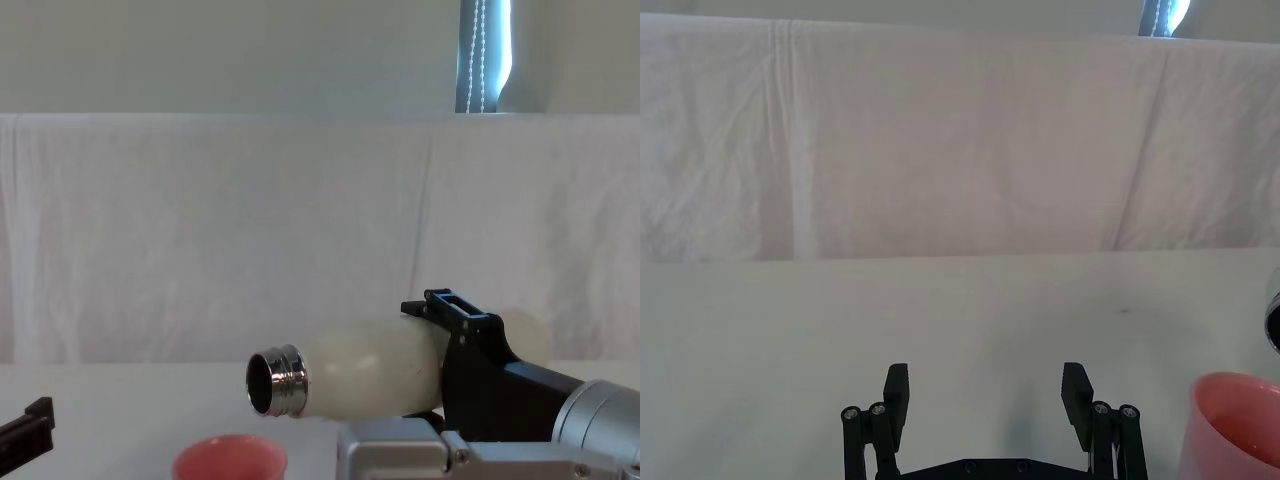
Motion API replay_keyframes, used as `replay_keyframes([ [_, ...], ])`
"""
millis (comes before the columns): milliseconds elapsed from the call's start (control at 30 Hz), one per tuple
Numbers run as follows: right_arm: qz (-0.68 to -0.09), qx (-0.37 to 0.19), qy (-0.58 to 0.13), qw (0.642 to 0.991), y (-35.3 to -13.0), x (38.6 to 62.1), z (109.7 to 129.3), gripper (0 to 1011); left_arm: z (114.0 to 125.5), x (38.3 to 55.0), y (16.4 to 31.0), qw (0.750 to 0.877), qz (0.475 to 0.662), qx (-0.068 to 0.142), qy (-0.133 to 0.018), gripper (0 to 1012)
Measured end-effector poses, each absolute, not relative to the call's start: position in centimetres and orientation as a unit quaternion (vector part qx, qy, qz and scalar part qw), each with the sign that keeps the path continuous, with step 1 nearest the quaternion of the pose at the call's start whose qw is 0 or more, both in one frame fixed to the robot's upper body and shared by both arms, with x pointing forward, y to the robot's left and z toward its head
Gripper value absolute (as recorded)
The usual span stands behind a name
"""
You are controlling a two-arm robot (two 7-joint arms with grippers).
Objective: Grasp the thermos with one hand and pour water into the cup lid.
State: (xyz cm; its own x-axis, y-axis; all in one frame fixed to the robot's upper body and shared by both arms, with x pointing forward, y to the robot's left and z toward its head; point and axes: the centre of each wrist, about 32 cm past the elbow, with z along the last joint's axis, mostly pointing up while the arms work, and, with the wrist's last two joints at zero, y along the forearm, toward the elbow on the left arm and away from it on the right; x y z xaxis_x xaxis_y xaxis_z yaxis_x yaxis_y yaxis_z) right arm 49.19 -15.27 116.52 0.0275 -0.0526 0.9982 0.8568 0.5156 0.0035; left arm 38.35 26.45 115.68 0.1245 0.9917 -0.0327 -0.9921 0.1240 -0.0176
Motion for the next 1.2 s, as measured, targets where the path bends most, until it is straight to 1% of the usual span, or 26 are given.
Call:
replay_keyframes([
  [733, -0.348, -0.348, -0.617, 0.614, -15.59, 49.41, 116.81, 956, 115.68, 38.35, 26.45, 0.75, 0.662, -0.017, 0.006, 1001],
  [1200, -0.349, -0.349, -0.62, 0.61, -15.63, 49.4, 117.01, 956, 115.68, 38.35, 26.45, 0.75, 0.662, -0.017, 0.006, 1001],
])
